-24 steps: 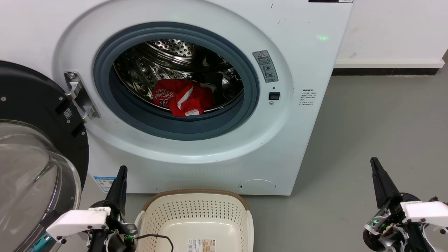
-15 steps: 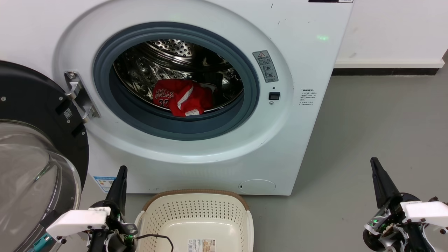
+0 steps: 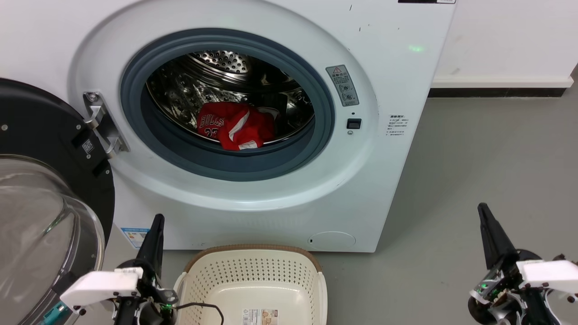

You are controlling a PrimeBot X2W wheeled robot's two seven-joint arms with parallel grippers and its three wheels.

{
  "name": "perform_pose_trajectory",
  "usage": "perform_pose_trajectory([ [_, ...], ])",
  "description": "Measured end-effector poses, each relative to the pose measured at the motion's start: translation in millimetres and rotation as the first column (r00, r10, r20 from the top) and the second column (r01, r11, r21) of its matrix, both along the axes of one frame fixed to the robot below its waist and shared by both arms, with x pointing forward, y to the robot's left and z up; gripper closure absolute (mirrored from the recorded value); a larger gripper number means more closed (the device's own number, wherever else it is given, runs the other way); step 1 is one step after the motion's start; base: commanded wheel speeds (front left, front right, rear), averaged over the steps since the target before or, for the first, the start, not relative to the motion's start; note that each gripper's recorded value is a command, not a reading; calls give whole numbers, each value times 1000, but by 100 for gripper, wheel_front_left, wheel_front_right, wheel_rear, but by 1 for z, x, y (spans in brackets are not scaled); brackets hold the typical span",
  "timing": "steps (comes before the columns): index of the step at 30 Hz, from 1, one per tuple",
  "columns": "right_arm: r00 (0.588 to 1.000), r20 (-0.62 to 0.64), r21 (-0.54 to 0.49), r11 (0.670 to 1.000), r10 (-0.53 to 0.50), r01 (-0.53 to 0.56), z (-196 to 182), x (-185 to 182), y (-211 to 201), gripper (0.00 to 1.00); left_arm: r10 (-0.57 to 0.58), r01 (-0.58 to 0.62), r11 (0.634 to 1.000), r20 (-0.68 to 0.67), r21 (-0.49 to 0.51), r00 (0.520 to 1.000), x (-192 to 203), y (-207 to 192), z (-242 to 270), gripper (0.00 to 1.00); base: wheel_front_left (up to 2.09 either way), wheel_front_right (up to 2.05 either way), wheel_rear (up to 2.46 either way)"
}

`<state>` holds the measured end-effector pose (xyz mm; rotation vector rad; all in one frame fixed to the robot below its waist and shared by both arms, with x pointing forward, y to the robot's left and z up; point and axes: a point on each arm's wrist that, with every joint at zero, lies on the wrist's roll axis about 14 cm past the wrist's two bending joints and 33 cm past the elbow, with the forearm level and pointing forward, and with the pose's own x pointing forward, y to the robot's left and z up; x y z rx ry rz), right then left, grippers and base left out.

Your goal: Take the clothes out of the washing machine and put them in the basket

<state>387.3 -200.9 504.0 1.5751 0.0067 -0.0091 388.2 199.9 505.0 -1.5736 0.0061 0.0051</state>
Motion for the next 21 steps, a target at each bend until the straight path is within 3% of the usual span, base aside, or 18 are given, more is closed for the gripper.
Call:
perform_pose_trajectory([
  [1,1000,-5,0,1000,0,0,-2,-1,0,0,0,0,1000,-6,-1,1000,-1,0,-2,0,0,0,0],
  [5,998,-54,3,1000,-8,8,-18,-9,-1,0,0,0,1000,-57,-4,998,-8,-2,-19,0,0,0,0],
  [12,998,-50,-34,999,-24,22,-16,-7,0,0,2,0,999,-52,43,999,-7,-7,-17,0,0,0,0],
  [21,999,-23,-171,985,-30,25,-7,-4,2,0,8,-6,980,-14,198,1000,-2,-8,-3,0,0,0,0],
])
